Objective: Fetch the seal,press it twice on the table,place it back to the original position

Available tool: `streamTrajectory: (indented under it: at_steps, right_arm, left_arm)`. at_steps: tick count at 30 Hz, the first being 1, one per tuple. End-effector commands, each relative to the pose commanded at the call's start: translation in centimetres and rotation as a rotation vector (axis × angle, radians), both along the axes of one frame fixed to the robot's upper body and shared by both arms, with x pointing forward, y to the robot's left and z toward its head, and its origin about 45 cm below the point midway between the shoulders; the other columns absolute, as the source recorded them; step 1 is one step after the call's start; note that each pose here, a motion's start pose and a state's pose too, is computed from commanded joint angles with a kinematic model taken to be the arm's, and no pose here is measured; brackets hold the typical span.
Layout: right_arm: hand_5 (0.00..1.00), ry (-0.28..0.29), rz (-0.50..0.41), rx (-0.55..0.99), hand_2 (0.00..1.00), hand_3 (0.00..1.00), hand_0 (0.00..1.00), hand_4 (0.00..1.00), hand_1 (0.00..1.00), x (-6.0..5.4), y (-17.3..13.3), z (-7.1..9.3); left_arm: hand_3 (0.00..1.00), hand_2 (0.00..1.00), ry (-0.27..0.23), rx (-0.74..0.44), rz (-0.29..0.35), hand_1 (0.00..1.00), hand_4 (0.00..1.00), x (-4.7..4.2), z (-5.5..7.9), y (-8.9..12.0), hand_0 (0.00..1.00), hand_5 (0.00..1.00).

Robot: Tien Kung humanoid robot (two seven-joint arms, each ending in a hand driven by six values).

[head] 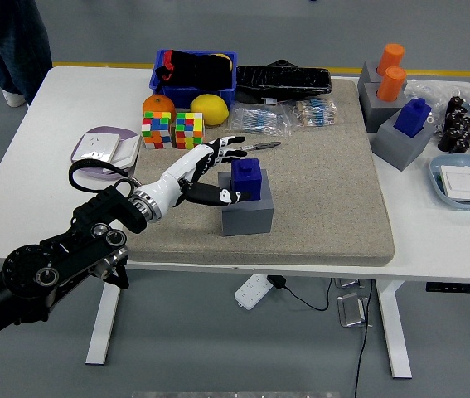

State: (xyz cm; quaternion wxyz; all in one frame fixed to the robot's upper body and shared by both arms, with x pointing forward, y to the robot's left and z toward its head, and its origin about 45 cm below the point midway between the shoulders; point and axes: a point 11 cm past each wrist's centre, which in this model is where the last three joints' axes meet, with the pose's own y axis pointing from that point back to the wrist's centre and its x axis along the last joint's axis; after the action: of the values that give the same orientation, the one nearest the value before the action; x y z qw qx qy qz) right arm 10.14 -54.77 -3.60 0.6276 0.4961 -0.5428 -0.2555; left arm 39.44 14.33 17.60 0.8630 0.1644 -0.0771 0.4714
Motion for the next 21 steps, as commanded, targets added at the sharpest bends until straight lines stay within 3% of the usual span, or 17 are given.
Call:
streamTrajectory:
  at_steps: [21]
  right_arm:
    - [0.551, -0.007, -0.005, 0.005, 0.703, 0.663, 0.801, 0.775, 0.710, 0.1, 0.1, 0.0]
  left_arm:
    - [0.945, 0.761, -0.008, 0.018, 0.013, 0.828, 0.801, -0.17, -1.1, -0.8, 0.967, 0.002]
